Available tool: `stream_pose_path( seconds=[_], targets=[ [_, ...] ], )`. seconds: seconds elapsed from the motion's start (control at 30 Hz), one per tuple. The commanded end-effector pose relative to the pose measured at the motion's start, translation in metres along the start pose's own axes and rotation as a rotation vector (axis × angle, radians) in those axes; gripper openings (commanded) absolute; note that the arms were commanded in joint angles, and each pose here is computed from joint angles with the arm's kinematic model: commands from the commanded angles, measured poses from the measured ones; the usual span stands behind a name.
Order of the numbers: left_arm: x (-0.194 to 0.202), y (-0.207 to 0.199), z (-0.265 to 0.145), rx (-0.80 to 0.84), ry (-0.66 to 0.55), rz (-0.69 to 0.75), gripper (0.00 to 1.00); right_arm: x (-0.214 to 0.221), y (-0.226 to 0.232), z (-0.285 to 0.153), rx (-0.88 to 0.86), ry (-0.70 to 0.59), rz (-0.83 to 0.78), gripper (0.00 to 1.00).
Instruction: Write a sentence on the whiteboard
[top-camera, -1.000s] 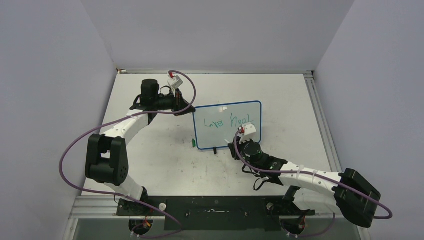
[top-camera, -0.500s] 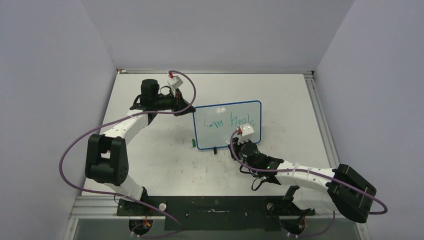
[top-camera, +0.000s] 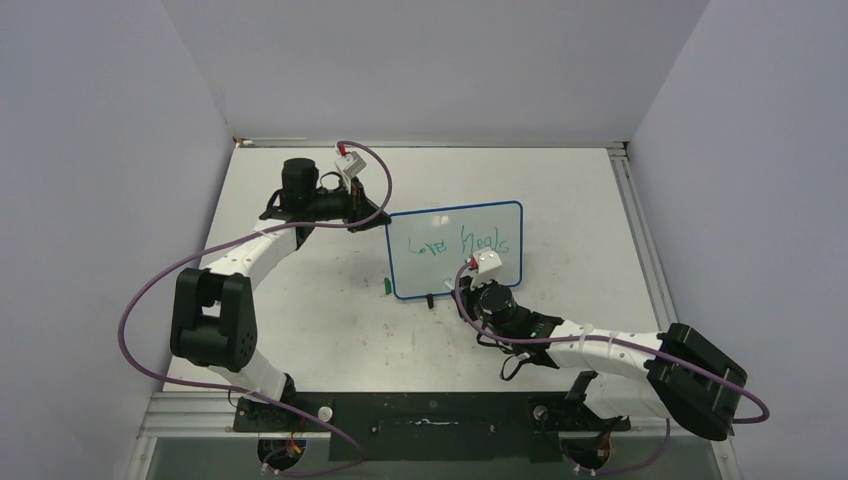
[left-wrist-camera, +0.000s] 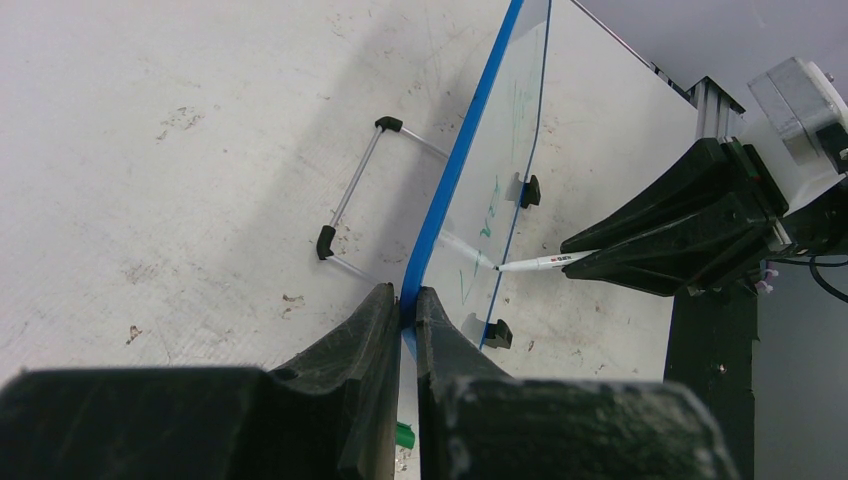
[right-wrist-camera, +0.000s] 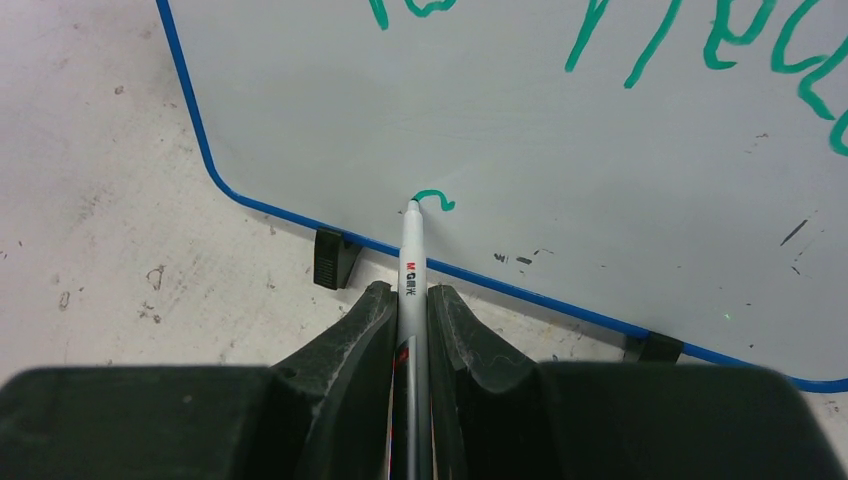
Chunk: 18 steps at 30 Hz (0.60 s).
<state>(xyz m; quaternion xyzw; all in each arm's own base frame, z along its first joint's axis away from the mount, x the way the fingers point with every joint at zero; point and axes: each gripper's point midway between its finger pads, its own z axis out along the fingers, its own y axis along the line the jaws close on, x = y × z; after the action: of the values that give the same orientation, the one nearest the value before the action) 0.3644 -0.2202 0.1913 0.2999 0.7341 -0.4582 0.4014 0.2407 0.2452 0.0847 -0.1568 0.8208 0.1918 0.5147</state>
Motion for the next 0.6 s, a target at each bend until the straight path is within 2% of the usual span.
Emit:
stream_pose_path(
  seconds=[0.0,0.27,0.57],
  targets=[
    [-0.014,-0.007,-0.003,0.001,-0.019,0.047,0.00,-0.005,-0.001,0.001,0.012,-0.002,0.002,0.05],
    [-0.014,-0.007,-0.003,0.000,-0.019,0.046,0.00,0.003,-0.008,-0.004,0.040,0.031,-0.013,0.05],
    [-0.013,-0.006,-0.003,-0.001,-0.016,0.044,0.00,-0.030,-0.013,-0.006,0.084,-0.074,0.005,0.05]
  ],
)
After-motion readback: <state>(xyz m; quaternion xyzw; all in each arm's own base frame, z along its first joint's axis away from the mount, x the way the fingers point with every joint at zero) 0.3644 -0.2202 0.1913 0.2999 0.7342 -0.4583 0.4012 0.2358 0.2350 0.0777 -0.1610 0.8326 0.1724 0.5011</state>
